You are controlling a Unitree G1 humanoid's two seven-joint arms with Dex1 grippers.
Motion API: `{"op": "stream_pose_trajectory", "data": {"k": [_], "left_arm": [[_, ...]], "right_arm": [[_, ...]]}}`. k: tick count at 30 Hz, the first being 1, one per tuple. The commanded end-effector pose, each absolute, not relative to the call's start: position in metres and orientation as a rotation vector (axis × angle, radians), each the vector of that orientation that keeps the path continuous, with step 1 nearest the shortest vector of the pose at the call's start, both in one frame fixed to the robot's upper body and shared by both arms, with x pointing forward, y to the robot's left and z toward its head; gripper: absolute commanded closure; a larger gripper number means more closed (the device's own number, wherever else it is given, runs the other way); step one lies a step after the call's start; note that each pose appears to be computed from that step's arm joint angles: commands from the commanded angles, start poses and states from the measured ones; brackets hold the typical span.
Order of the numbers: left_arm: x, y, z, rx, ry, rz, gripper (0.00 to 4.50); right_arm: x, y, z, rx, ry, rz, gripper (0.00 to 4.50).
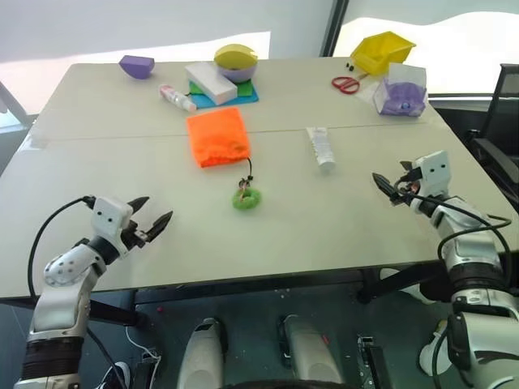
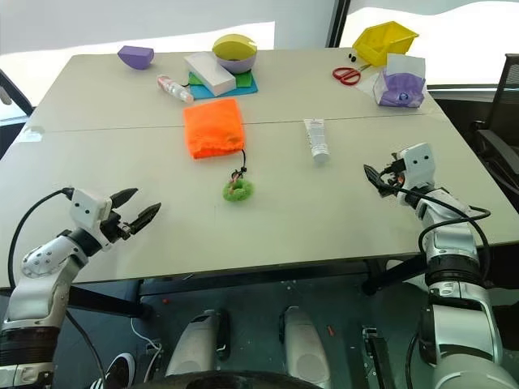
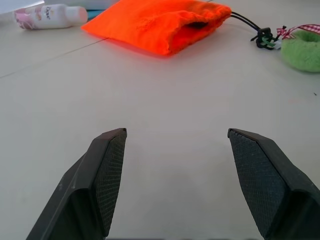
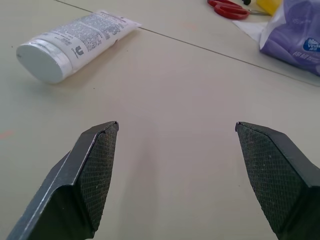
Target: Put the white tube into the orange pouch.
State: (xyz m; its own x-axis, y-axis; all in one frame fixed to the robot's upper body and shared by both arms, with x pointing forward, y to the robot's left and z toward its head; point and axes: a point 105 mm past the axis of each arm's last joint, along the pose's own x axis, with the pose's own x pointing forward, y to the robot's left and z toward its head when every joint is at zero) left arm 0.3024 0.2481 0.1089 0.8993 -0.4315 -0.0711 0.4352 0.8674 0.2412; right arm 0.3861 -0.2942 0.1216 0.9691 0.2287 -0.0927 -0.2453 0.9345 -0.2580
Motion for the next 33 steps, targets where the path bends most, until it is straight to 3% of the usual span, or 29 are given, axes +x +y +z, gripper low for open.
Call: {"op": "stream_pose_trajectory", "data": {"k": [1,27,31,33], "left_arm": [[0.302,0.251,0.126,0.289,-0.053,-0.435,1.04],[0.312,0.262,0.131,0.316,-0.097,-0.385,1.04],[0.322,0.26,0.131,0.353,-0.107,-0.359,1.04],[0.331,0.256,0.135,0.374,-0.124,-0.342,1.04]], "right_arm": [[0.387,-0.293,0.137,-0.294,0.002,0.243,0.59],[0.379,-0.289,0.135,-0.304,0.002,0.301,0.59],[0.374,-0.274,0.139,-0.297,-0.021,0.382,0.59],[0.364,-0.247,0.14,-0.327,-0.038,0.54,0.59]]}}
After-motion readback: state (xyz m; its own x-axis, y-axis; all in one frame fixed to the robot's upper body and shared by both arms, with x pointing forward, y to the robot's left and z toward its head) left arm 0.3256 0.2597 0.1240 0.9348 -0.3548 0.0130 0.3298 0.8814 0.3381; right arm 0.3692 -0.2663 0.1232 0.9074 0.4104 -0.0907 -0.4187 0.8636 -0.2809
